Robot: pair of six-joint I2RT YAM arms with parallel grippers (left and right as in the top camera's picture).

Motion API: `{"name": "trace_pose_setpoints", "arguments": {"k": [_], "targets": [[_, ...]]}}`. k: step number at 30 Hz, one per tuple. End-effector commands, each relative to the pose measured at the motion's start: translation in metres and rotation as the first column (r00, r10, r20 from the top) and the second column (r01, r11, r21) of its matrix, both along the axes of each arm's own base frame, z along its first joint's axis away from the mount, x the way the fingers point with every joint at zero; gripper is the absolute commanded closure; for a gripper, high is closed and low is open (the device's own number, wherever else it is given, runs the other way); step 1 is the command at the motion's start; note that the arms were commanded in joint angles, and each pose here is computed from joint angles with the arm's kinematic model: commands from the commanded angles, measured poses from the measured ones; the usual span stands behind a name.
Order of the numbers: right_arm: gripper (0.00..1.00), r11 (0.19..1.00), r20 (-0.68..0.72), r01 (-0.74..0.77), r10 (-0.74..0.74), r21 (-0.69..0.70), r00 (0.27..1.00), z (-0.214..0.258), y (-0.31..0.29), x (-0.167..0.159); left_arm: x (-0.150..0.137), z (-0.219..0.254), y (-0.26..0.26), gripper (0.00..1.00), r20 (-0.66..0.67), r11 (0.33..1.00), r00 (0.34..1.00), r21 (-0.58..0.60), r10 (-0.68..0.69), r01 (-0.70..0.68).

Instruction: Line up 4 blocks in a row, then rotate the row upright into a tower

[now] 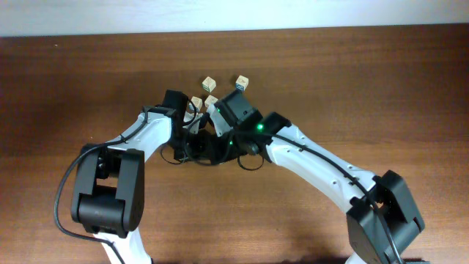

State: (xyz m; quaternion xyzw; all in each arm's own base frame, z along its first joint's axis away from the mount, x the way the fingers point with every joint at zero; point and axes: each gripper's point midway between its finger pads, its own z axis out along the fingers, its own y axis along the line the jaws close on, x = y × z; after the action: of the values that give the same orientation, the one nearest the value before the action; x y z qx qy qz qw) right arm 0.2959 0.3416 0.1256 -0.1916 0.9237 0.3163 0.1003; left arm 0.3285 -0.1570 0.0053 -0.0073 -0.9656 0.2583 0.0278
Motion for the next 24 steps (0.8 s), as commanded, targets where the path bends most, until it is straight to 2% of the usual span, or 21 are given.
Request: {"name": "trace_pose_setpoints", "arguments": {"k": [1, 3, 5, 7, 10, 14, 19, 24], "targets": [[0.96, 0.998, 0.069, 0.062, -0.060, -0.021, 0.996, 0.040, -0.021, 0.034, 0.006, -0.003, 0.010, 1.00, 0.030, 0.997, 1.000, 0.079, 0.004, -0.006], [0.96, 0.992, 0.054, 0.122, -0.120, -0.040, 0.991, 0.049, -0.050, 0.049, 0.007, -0.003, 0.010, 1.00, 0.036, 0.997, 0.999, 0.081, 0.005, -0.007], [0.96, 0.979, -0.012, 0.167, -0.170, -0.115, 0.985, 0.029, -0.091, 0.057, 0.010, -0.004, 0.013, 1.00, 0.039, 0.995, 0.999, 0.097, 0.030, -0.033], [0.96, 0.970, -0.085, 0.178, -0.194, -0.168, 0.977, -0.004, -0.105, 0.050, 0.012, -0.004, 0.012, 1.00, 0.045, 0.995, 0.998, 0.095, 0.032, -0.036], [0.96, 0.973, -0.118, 0.146, -0.169, -0.181, 0.979, -0.039, -0.099, 0.033, 0.012, -0.004, 0.012, 1.00, 0.041, 0.994, 0.998, 0.094, 0.045, -0.049], [0.96, 0.978, -0.103, 0.132, -0.150, -0.163, 0.983, -0.054, -0.086, 0.027, 0.012, -0.004, 0.012, 1.00, 0.041, 0.994, 0.998, 0.094, 0.045, -0.049], [0.96, 0.982, -0.093, 0.123, -0.137, -0.145, 0.986, -0.052, -0.071, 0.023, 0.012, -0.004, 0.012, 1.00, 0.041, 0.994, 0.998, 0.095, 0.045, -0.049], [0.96, 0.979, -0.140, 0.161, -0.178, -0.126, 0.974, -0.050, -0.066, 0.019, 0.012, -0.004, 0.012, 1.00, 0.039, 0.994, 0.998, 0.095, 0.045, -0.048]]}}
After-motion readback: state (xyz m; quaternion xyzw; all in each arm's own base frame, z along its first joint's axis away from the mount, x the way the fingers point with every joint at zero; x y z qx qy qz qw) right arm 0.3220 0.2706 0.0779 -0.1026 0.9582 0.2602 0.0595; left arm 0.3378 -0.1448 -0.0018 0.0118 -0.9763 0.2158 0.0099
